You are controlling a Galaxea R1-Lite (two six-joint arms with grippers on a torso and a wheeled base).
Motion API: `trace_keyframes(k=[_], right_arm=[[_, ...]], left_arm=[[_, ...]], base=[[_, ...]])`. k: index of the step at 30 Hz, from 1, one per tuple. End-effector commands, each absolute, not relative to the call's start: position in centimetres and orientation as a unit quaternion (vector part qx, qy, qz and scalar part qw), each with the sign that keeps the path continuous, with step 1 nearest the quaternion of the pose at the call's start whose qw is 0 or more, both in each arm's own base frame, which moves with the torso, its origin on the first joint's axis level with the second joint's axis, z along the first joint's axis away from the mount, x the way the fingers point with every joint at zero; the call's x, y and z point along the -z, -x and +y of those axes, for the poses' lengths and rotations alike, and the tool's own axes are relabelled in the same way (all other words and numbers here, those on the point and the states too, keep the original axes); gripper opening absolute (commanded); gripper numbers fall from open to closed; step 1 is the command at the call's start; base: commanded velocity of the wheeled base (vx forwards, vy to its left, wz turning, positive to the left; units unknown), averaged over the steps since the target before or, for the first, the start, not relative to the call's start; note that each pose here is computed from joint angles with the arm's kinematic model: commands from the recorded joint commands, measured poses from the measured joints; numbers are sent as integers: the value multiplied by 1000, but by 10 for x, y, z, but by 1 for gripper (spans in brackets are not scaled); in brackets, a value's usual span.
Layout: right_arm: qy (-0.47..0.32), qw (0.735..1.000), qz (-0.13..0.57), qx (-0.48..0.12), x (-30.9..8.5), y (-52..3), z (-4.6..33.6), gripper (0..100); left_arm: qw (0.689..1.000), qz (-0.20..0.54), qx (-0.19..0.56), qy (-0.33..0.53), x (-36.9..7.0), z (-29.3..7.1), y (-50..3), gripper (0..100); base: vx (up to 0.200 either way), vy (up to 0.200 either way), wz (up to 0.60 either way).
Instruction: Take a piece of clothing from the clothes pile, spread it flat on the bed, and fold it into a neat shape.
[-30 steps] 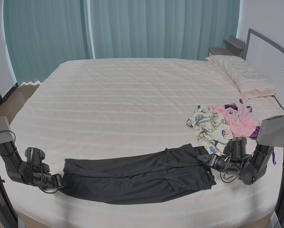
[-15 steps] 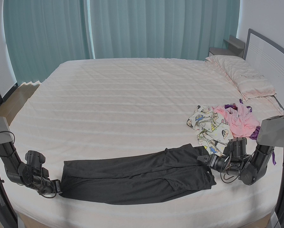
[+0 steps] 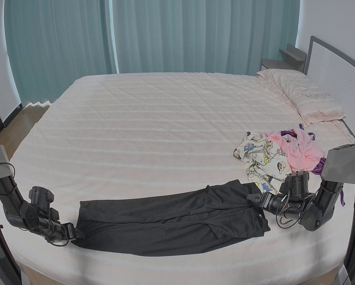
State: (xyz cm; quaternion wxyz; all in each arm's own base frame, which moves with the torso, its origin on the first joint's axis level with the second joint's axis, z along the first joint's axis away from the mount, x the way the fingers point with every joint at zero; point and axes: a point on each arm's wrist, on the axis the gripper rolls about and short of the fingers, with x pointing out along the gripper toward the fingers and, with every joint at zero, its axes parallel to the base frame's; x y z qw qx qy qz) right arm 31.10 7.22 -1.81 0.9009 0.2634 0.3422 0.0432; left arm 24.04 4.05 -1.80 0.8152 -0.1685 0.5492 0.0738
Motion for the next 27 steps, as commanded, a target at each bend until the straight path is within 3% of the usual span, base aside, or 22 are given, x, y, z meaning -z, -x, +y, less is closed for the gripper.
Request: trace_keyframes(k=[1, 11, 27], right_arm=[[-266, 902, 337, -37, 16, -313, 67, 100], [-268, 900, 342, -37, 19, -312, 67, 100], [-268, 899, 345, -42, 19, -309, 69, 100]], left_arm=[[833, 516, -54, 190, 1, 43, -244, 100], [844, 452, -53, 283, -11, 48, -275, 100], [857, 438, -26, 272, 32, 43, -291, 100]], base=[[0, 0, 0], [0, 0, 0], [0, 0, 0]])
